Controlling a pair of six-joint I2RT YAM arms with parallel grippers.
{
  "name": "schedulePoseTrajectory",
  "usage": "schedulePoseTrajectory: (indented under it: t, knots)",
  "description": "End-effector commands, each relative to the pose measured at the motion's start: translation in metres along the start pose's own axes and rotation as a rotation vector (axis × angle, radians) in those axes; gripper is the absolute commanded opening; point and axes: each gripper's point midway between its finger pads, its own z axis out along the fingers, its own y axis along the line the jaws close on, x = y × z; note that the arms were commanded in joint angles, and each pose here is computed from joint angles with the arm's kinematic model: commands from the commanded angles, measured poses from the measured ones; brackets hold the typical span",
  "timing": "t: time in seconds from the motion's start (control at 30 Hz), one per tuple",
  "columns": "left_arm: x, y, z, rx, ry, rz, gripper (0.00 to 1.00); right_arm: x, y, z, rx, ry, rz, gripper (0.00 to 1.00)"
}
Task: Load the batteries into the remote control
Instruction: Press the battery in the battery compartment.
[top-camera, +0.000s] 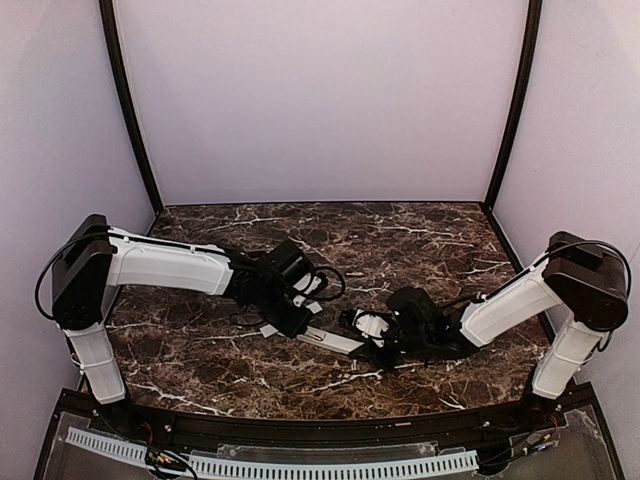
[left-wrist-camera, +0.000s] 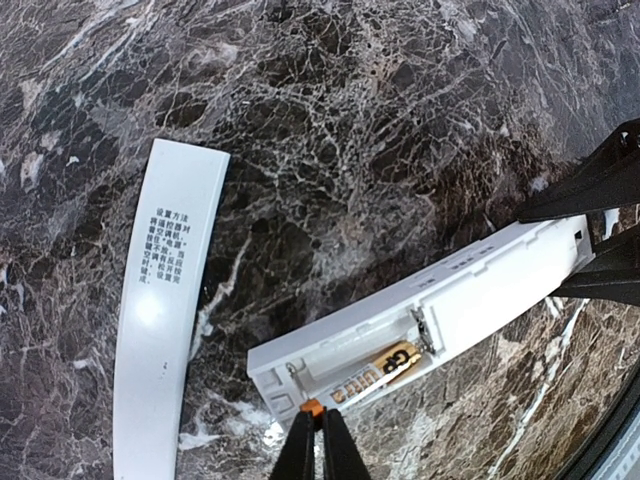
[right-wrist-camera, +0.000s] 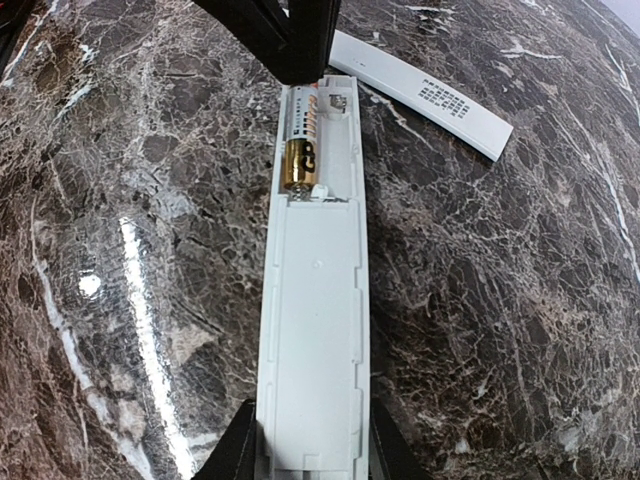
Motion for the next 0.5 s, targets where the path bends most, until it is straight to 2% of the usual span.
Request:
schedulePoseTrajectory:
  t: [0.0,0.47]
  knots:
    - [0.018,-0.024,0.012,0.072,0.075,0.050,0.03,0.003,0.005,0.004,-0.008,0.012,-0.019,0.00]
    - [0.026,-0.037,0.021,0.103,0.120,0.078,0.02,0.002,0.005,0.004,-0.010,0.010,-0.025,0.00]
